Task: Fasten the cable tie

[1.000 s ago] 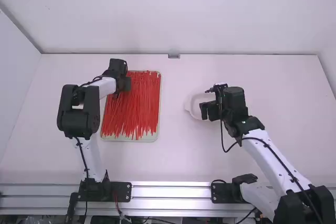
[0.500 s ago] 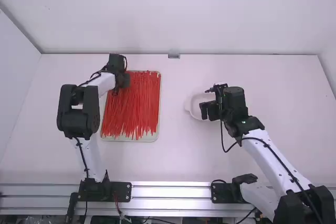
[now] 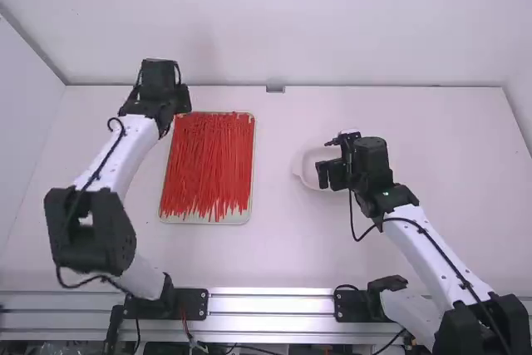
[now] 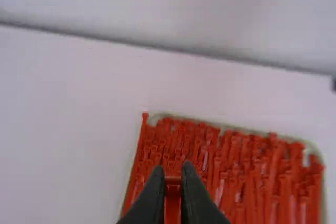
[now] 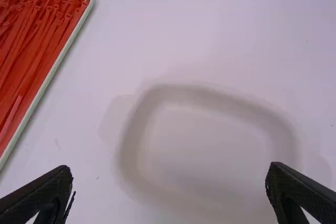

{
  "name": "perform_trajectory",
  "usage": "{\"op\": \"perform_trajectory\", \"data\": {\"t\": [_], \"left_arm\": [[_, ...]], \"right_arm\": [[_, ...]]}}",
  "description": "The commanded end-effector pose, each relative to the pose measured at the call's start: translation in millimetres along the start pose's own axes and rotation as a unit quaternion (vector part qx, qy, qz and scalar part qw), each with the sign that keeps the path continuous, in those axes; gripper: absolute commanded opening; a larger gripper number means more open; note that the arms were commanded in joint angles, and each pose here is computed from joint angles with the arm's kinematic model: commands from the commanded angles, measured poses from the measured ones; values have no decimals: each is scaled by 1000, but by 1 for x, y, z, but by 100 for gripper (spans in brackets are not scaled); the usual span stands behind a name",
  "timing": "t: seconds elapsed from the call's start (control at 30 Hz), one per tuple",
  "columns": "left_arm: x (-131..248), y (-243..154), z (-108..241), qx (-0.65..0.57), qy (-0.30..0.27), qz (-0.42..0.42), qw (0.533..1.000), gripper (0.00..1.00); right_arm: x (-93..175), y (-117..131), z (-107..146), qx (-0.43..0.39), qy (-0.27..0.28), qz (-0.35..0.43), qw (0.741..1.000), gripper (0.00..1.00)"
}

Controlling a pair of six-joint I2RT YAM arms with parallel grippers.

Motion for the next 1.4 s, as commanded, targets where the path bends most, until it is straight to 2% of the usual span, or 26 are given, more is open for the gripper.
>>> {"op": "perform_trajectory", "data": {"t": [0.0, 0.1, 0.2, 0.4, 0.47, 0.73, 0.93, 1.03, 1.2, 1.37], "left_arm": [[36, 3, -8, 11, -27, 18, 999, 2], [75, -3, -2, 7, -51, 68, 996, 2], [97, -3, 9, 10, -75, 93, 993, 2], [123, -3, 36, 10, -101, 143, 984, 2], [132, 0, 48, 29, -106, 157, 982, 2], [142, -15, 74, 11, -78, 230, 970, 2], [150, -54, 83, -17, -56, 329, 942, 2], [152, -68, 84, -10, -57, 351, 934, 2], [160, -90, 82, -10, -71, 391, 918, 2], [180, -111, 81, -24, -85, 449, 889, 2]], "right_arm": [[8, -1, -16, 2, -26, -3, 1000, 98], [9, 10, -22, 3, -45, -46, 998, 99], [10, 18, -26, 6, -57, -74, 996, 99], [14, 36, -37, 24, -85, -115, 989, 99], [19, 49, -45, 37, -106, -143, 983, 99], [38, 90, -70, 77, -175, -227, 955, 99], [57, 119, -93, 118, -246, -281, 920, 98], [64, 124, -101, 127, -271, -293, 908, 99], [69, 121, -113, 79, -286, -296, 908, 98], [67, 109, -124, 31, -296, -260, 918, 99]]}}
Point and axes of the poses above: each hand's point on the last joint's axis, 136 mm out from that joint toward the fingers, its own x axis back along the fingers, its own y axis along the line the jaws close on, z = x × y, the point moved 4 cm from there along x, back along the fingers, and after that the axes turned 15 degrees about x, right-handed, at the moved point
